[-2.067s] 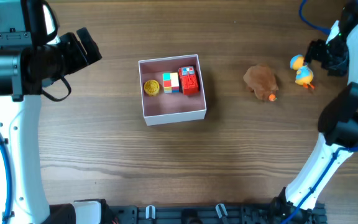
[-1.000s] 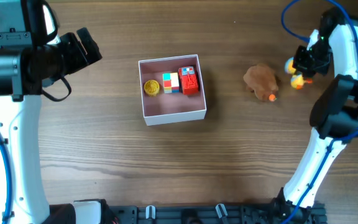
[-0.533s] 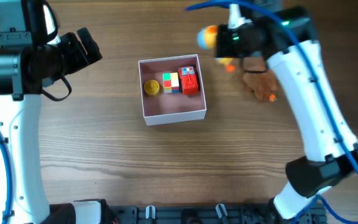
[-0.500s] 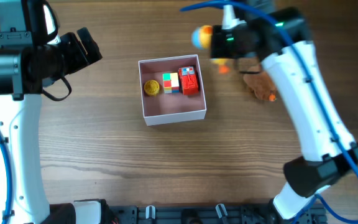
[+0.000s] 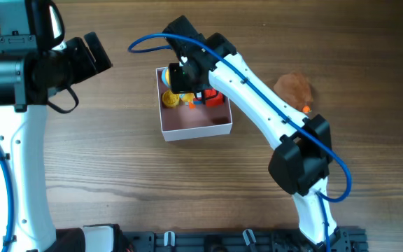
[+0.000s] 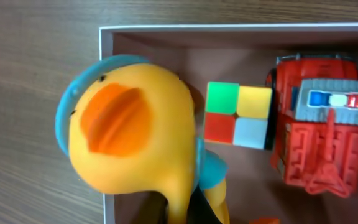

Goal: Pack container
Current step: 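Place the duck into the box's left side with the right gripper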

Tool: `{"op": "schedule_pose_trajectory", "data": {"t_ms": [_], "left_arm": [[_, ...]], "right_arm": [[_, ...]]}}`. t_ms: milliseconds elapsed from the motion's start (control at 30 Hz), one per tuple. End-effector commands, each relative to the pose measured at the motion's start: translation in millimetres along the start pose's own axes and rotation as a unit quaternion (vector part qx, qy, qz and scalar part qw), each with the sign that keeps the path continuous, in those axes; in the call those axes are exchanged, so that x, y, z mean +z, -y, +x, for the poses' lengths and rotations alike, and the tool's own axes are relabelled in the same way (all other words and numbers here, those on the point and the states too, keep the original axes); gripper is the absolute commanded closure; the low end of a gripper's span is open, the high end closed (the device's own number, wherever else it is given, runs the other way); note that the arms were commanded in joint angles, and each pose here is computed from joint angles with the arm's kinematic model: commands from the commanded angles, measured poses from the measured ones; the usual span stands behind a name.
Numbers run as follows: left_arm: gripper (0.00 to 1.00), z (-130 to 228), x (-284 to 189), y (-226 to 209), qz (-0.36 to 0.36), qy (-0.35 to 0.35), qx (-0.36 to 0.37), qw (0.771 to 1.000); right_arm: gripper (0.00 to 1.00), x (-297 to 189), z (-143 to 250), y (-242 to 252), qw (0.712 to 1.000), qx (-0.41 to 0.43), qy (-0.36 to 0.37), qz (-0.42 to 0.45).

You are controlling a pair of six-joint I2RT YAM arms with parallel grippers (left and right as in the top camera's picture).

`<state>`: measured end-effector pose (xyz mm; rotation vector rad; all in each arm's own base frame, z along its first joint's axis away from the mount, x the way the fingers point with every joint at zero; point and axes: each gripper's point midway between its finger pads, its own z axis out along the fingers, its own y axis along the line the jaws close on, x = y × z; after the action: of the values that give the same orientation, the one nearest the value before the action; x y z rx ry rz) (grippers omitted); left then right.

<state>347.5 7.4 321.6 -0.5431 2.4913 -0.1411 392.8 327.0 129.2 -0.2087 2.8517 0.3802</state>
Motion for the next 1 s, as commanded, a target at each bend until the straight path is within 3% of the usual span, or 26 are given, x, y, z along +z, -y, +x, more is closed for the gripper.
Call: {"op": "schedule_pose_trajectory", "data": {"t_ms": [0, 300, 433, 467, 567, 800, 967], "left_arm": [[0.0, -6.9, 3.5, -20.5, -0.042, 0.01, -0.001, 0.999], [0.0, -12.8, 2.7, -38.0, -0.056, 0.014, -0.023, 0.998], [0.0, -12.8, 2.7, -38.0, -0.056, 0.014, -0.023, 0.998], [0.0, -12.8, 2.7, -38.0, -0.056, 0.014, -0.023, 0.998], [0.0, -12.8, 2.7, -38.0, -0.056, 0.014, -0.023, 0.998], [0.0, -12.8, 2.7, -38.0, -0.056, 0.014, -0.023, 0.998], [0.0, -12.7, 2.7, -38.1, -0.056, 0.014, -0.023, 0.998]], "right_arm": [[0.93, 11.5, -1.4, 0.9, 1.0, 0.025, -0.005, -0.001], [0.85, 56.9, 4.9, 3.5, 0.996, 0.078, -0.032, 0.003], [0.67, 71.4, 4.4, 2.1, 0.996, 0.079, -0.034, -0.002], [0.52, 71.6, 3.8, -1.2, 0.997, 0.075, -0.034, -0.011], [0.42, 71.2, 0.3, -11.2, 0.997, 0.058, -0.032, -0.037], [0.44, 62.6, 0.8, -9.9, 0.998, 0.032, -0.03, -0.034], [0.43, -29.4, -39.5, 13.9, 0.996, 0.034, 0.076, 0.015]]}}
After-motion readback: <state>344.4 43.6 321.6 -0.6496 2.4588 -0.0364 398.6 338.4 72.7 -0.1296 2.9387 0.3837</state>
